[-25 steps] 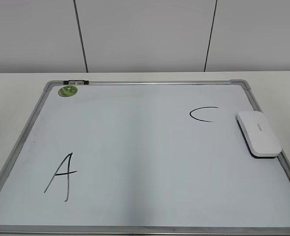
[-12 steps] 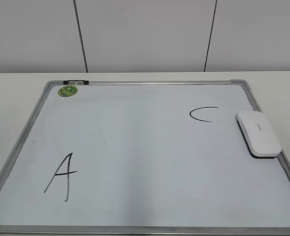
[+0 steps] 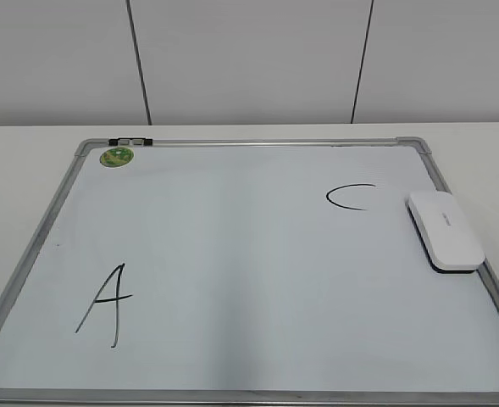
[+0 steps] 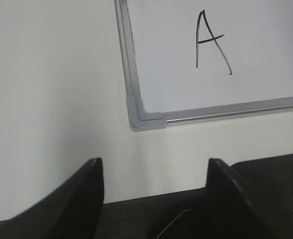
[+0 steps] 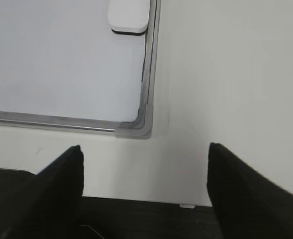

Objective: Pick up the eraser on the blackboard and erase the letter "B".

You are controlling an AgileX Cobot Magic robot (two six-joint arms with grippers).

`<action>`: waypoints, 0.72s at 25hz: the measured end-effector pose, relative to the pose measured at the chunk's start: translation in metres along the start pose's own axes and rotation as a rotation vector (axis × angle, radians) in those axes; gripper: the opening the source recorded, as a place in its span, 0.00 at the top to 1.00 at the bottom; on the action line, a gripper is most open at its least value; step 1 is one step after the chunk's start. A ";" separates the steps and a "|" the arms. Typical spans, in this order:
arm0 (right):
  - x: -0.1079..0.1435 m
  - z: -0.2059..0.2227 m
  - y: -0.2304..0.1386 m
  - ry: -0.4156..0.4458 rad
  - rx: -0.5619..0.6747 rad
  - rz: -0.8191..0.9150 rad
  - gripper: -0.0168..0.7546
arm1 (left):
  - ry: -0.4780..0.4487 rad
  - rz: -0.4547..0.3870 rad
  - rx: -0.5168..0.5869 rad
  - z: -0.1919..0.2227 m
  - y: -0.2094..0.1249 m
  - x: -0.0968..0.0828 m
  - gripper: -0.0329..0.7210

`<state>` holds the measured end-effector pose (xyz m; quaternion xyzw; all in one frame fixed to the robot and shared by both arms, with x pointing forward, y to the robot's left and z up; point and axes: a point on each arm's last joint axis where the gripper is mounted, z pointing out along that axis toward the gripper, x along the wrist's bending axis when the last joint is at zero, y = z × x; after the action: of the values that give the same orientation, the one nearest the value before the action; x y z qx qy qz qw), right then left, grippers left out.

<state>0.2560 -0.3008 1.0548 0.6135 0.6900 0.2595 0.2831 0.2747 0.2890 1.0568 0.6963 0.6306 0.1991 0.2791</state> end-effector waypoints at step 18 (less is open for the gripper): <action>0.001 0.011 -0.002 0.004 -0.022 0.000 0.21 | 0.063 0.021 -0.048 0.011 -0.001 0.007 0.33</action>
<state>0.2628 -0.2999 1.0458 0.6099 0.6877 0.2680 0.2885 0.2816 0.2944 1.0474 0.6892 0.6269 0.2388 0.2737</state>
